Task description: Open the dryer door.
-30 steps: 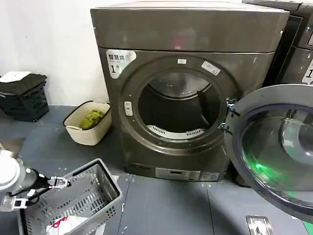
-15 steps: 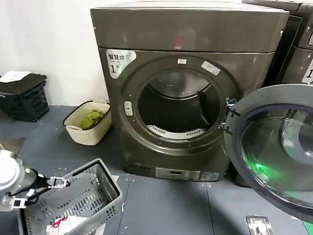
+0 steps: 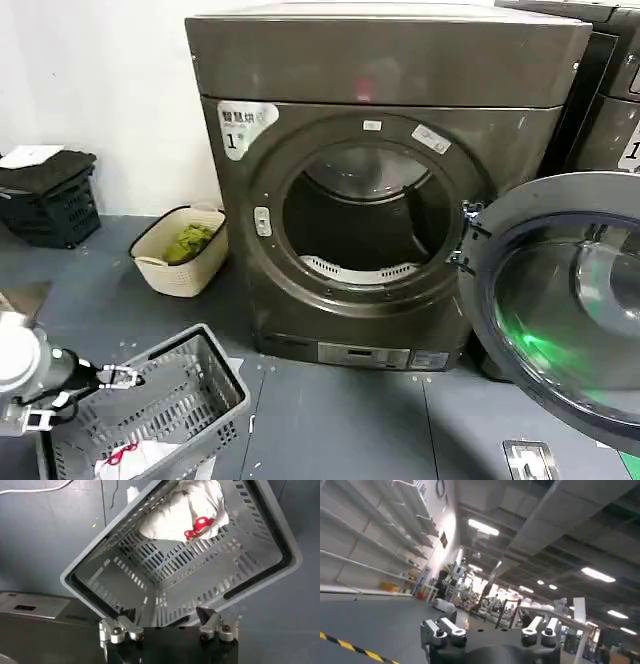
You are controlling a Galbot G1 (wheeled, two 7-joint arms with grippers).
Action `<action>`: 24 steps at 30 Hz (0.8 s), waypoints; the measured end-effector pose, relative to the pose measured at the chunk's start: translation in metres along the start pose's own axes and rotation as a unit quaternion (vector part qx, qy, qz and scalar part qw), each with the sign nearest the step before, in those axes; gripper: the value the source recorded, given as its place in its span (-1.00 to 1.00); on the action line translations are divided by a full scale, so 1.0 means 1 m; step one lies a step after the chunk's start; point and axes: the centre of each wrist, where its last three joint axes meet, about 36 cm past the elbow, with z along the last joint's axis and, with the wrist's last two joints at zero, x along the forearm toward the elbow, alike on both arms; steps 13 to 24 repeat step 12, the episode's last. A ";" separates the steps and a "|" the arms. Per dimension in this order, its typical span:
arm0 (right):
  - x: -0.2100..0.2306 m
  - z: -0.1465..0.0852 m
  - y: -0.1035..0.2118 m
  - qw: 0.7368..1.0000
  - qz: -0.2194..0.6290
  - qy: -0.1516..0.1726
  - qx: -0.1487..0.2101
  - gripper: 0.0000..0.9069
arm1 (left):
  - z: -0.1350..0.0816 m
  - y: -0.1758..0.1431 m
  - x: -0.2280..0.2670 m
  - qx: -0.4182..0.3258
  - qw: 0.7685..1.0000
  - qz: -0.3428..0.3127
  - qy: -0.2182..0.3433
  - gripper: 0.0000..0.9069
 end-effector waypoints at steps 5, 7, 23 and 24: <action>0.002 0.002 0.003 1.000 -0.003 0.000 -0.001 1.00 | 0.000 0.000 0.000 -0.002 1.000 -0.006 0.000 1.00; 0.003 0.002 0.004 1.000 -0.004 0.001 -0.001 1.00 | 0.000 0.000 0.000 -0.002 1.000 -0.007 0.000 1.00; 0.003 0.002 0.005 1.000 -0.006 0.000 -0.001 1.00 | 0.000 -0.001 -0.001 -0.001 1.000 -0.007 -0.001 1.00; 0.003 0.002 0.005 1.000 -0.006 0.000 -0.001 1.00 | 0.000 -0.001 -0.001 -0.001 1.000 -0.007 -0.001 1.00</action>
